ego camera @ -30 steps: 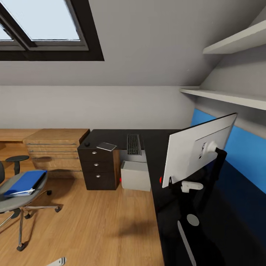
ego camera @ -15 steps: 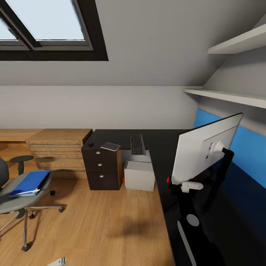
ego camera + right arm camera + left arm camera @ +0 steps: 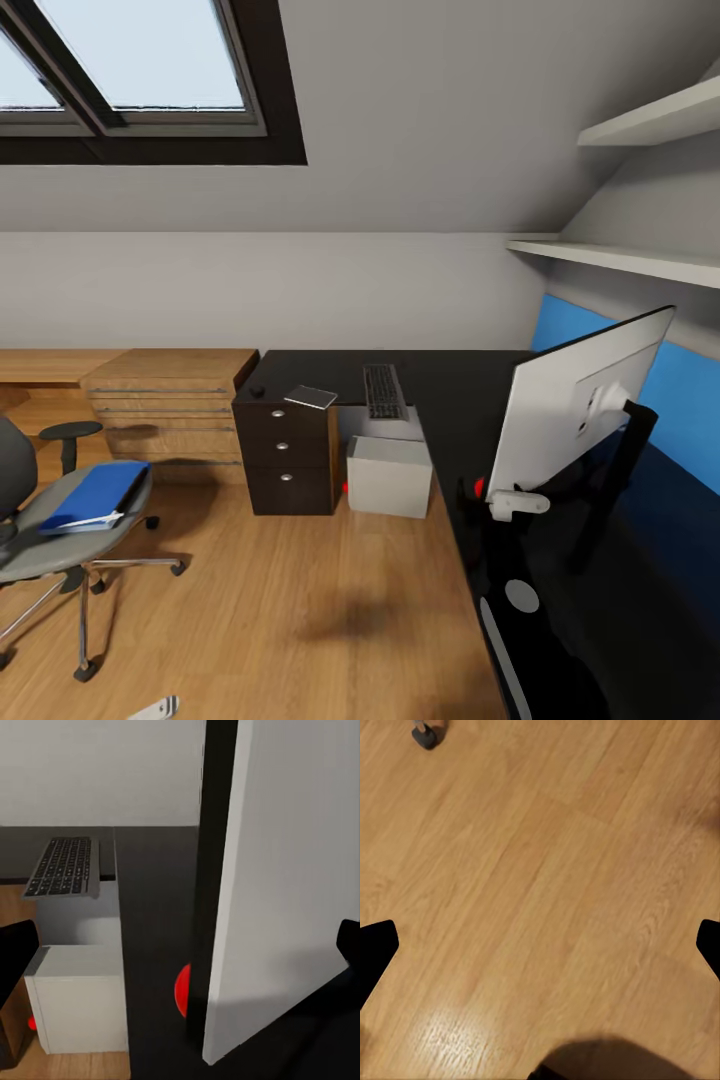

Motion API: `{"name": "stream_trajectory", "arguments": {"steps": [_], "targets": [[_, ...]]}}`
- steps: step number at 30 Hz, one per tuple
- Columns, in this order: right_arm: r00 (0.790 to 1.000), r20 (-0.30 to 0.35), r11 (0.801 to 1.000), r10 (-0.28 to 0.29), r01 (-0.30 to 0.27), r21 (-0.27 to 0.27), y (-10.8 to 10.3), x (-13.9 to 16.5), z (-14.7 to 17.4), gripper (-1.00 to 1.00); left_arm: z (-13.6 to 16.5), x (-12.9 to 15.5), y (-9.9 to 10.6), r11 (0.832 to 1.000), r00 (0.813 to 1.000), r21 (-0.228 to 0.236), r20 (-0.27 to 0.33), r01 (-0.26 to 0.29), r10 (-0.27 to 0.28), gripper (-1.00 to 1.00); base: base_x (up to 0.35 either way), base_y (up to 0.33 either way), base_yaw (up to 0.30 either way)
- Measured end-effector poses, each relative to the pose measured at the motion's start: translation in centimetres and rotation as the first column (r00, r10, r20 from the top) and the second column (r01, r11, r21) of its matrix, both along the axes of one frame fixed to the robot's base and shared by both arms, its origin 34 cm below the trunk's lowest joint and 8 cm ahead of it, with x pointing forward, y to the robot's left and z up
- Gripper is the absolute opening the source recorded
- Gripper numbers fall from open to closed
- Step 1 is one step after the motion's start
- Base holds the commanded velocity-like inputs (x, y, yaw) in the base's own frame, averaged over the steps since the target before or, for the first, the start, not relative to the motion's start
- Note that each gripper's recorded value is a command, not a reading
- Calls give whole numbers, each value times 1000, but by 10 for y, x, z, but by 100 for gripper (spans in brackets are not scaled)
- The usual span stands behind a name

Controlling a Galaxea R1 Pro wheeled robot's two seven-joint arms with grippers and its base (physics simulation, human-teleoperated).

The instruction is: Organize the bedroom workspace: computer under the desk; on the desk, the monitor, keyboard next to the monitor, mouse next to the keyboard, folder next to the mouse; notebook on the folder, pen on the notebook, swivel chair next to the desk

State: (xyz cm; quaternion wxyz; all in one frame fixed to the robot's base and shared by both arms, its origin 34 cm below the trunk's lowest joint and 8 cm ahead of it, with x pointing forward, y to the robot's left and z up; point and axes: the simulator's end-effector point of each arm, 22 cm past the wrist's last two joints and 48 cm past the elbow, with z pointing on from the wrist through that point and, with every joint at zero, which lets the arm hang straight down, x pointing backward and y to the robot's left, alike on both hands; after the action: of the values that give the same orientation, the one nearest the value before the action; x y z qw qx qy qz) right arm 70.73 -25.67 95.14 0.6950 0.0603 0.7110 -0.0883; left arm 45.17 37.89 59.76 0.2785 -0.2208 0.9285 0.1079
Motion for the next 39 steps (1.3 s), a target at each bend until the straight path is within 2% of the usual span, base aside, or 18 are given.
{"name": "stream_trajectory", "arguments": {"steps": [5,13,21,26,39], "targets": [[1000,2,1000,-19,19,-1,-4,-1,1,100,0,1,-2,1000,1000,-1,4,1,-1,100,211,9,0],[992,2,992,-123,123,-6,-26,-7,0,100,-4,-3,-6,1000,1000,-5,-3,-3,3,100,42,1,0],[981,2,981,-192,192,-10,-42,-13,0,100,-4,-4,-6,1000,1000,-5,-4,-4,4,100,3,0,0],[977,1,977,-214,214,-12,-46,-15,-1,100,-4,-4,-6,1000,1000,-5,-4,-4,4,100,0,0,0],[975,-1,975,-223,223,-9,-49,-16,-2,100,-5,-4,-9,1000,1000,-10,-6,-4,4,100,0,0,0]]}}
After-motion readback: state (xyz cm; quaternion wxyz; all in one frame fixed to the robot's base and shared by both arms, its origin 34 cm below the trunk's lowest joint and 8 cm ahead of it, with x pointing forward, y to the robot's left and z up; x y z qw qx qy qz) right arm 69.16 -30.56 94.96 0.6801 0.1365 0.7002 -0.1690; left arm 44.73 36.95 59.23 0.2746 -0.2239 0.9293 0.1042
